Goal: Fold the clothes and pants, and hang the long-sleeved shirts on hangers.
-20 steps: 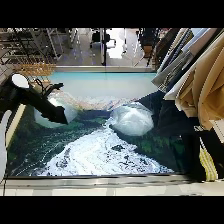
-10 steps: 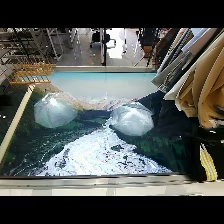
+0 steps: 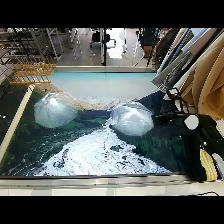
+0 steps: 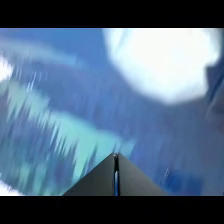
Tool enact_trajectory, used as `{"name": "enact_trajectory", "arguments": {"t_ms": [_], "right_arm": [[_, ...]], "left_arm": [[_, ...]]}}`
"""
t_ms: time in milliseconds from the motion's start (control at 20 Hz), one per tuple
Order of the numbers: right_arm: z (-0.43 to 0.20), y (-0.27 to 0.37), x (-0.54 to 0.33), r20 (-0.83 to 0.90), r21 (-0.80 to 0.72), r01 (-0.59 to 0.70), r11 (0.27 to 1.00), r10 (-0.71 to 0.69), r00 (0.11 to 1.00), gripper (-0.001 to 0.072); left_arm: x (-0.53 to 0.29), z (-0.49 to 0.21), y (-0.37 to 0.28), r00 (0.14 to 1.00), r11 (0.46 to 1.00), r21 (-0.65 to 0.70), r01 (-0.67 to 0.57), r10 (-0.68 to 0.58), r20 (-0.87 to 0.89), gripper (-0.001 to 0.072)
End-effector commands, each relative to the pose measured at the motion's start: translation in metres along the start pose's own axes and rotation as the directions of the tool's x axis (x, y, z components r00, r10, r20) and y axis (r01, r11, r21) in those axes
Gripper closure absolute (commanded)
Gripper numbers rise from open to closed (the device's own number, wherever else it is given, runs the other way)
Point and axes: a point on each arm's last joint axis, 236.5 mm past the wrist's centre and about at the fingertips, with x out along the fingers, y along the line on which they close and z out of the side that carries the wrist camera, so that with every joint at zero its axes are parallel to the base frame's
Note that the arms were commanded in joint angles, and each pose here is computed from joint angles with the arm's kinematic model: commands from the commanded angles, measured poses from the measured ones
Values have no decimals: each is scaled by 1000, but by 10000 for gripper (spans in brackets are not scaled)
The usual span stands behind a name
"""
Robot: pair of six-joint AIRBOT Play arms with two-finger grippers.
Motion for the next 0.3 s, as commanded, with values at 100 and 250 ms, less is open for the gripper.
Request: {"name": "enact_trajectory", "arguments": {"t_ms": [100,250], "right_arm": [[41,-6,-2,171,-31,59,998,-53,984,676],[43,-6,-3,178,-31,61,998,-55,982,676]], "left_arm": [[1,1,3,1000,1000,-5,-6,6,2,677],[1,1,3,1000,1000,-5,-6,6,2,677]]}}
